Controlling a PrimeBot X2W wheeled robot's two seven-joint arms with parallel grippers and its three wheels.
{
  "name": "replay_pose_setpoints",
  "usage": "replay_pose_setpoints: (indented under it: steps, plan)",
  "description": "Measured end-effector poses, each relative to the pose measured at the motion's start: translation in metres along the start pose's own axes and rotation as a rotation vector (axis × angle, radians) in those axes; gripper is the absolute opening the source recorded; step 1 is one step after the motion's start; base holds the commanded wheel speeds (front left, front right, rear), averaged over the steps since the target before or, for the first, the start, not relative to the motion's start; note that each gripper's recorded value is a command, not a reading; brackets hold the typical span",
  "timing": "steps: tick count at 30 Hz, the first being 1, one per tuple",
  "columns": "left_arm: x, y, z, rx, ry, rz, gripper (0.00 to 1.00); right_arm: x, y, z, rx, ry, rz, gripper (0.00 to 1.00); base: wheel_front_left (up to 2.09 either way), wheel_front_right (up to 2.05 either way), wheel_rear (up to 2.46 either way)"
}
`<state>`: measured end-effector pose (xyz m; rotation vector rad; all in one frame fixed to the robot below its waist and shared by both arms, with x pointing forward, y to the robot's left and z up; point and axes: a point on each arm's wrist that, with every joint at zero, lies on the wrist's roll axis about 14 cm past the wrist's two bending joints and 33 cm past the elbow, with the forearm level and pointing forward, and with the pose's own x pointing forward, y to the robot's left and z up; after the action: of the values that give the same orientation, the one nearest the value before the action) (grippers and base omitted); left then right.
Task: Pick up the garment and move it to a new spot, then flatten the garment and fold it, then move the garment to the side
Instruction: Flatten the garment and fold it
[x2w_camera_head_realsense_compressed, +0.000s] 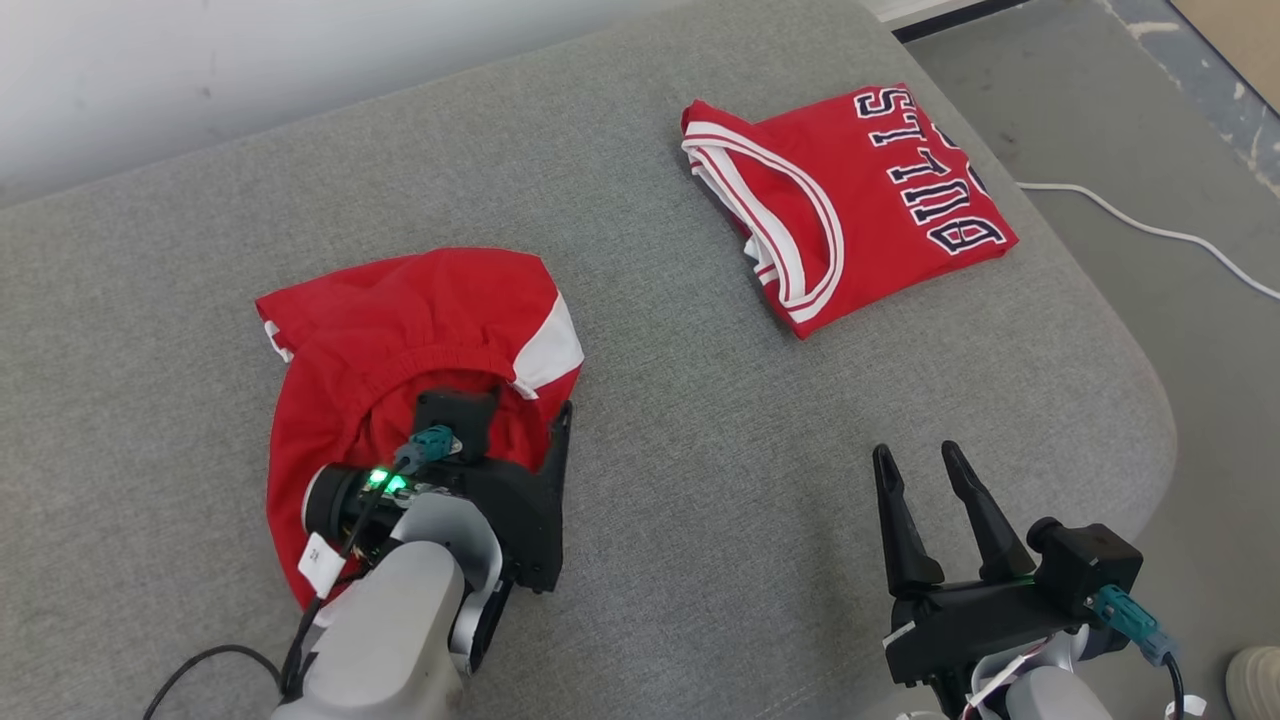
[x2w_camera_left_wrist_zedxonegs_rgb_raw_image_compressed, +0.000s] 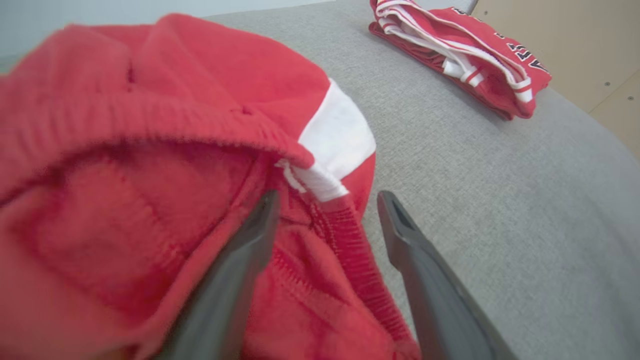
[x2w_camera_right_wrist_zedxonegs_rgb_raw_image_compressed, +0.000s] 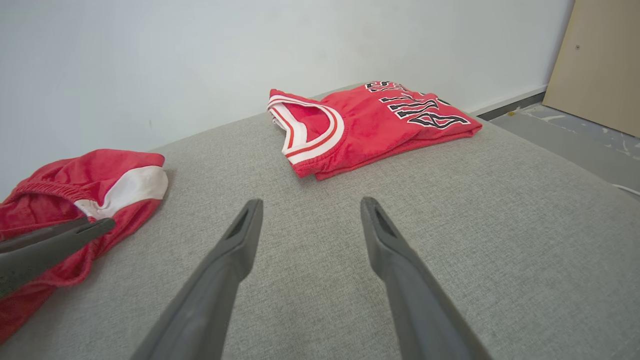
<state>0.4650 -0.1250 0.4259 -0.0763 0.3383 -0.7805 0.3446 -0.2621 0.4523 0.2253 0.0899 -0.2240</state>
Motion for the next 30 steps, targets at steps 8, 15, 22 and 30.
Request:
replay_pose_setpoints:
  steps: [8, 15, 22, 30]
  plan:
    - [-0.003, 0.009, -0.004, -0.023, 0.015, 0.033, 1.00, 0.002, 0.005, 0.000, 0.001, -0.001, 0.014, 1.00, 0.00, 0.00, 0.00]
    - [0.004, 0.005, -0.005, -0.028, 0.047, 0.025, 0.43, 0.001, 0.006, 0.005, -0.008, -0.010, 0.023, 1.00, 0.00, 0.00, 0.00]
    - [0.017, -0.008, 0.022, -0.062, -0.038, -0.013, 0.00, -0.006, -0.007, 0.009, -0.014, -0.020, -0.016, 1.00, 0.00, 0.00, 0.00]
    - [0.008, -0.033, 0.117, -0.132, -0.327, -0.148, 0.00, -0.006, -0.005, 0.003, -0.005, -0.009, -0.006, 1.00, 0.00, 0.00, 0.00]
